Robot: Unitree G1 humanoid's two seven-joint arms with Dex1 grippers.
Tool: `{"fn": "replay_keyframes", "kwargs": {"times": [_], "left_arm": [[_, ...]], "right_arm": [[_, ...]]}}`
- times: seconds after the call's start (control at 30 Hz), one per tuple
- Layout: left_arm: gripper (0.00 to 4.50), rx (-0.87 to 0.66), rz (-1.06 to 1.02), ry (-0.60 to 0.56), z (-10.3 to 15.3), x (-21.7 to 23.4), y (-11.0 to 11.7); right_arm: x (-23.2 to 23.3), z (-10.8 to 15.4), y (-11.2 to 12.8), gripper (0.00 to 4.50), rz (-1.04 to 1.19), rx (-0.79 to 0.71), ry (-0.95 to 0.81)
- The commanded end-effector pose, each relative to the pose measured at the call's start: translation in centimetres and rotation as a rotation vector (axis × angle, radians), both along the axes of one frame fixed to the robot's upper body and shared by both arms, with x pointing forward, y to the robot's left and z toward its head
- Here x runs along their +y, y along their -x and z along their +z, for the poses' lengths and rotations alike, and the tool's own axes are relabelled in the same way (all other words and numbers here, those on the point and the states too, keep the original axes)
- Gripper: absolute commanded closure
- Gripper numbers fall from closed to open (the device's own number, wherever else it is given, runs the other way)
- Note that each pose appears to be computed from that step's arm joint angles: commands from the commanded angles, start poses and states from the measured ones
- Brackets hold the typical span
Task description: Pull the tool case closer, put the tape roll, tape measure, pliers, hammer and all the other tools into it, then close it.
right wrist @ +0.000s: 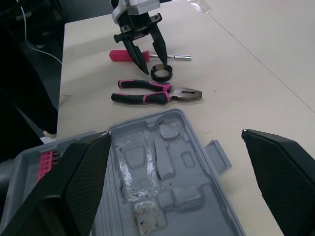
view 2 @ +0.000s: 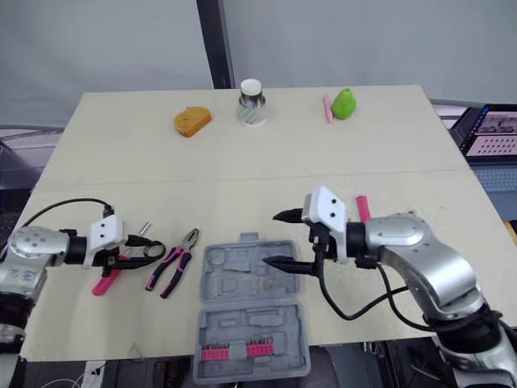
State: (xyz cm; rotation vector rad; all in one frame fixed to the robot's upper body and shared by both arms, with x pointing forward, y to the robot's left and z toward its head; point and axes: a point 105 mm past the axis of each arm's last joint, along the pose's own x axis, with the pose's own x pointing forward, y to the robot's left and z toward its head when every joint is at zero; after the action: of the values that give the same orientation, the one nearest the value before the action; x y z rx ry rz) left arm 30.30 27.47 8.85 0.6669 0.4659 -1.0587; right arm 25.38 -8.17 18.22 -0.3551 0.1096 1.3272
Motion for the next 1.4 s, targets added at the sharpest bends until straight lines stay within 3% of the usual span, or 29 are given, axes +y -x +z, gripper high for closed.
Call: {"fn": "replay_keyframes", "kwargs": {"times": [0.03,1.07,1.2,1.4], "left_arm": [[2.2,-0.007,-0.008,-0.026,0.1,0.3,-0.3],[2.2,0.039,-0.016,-0.055,-1.8,0.2,-0.3],[3.54,0.029,-0.014,-0.042,-1.6,0.2,-0.5],[3.54,0.026,-0.019,-0.034,-1.5,0.0,-0.5]], "right_arm": [[0.6,0.8,0.8,0.0,0.02,-0.035,-0.011],[-0.1,-0.4,1.3,0.0,-0.013,-0.01,-0.014],[-0.1,-0.5,1.3,0.0,-0.011,-0.007,-0.011],[-0.1,-0.5,1.4,0.0,-0.009,0.0,-0.011]]}}
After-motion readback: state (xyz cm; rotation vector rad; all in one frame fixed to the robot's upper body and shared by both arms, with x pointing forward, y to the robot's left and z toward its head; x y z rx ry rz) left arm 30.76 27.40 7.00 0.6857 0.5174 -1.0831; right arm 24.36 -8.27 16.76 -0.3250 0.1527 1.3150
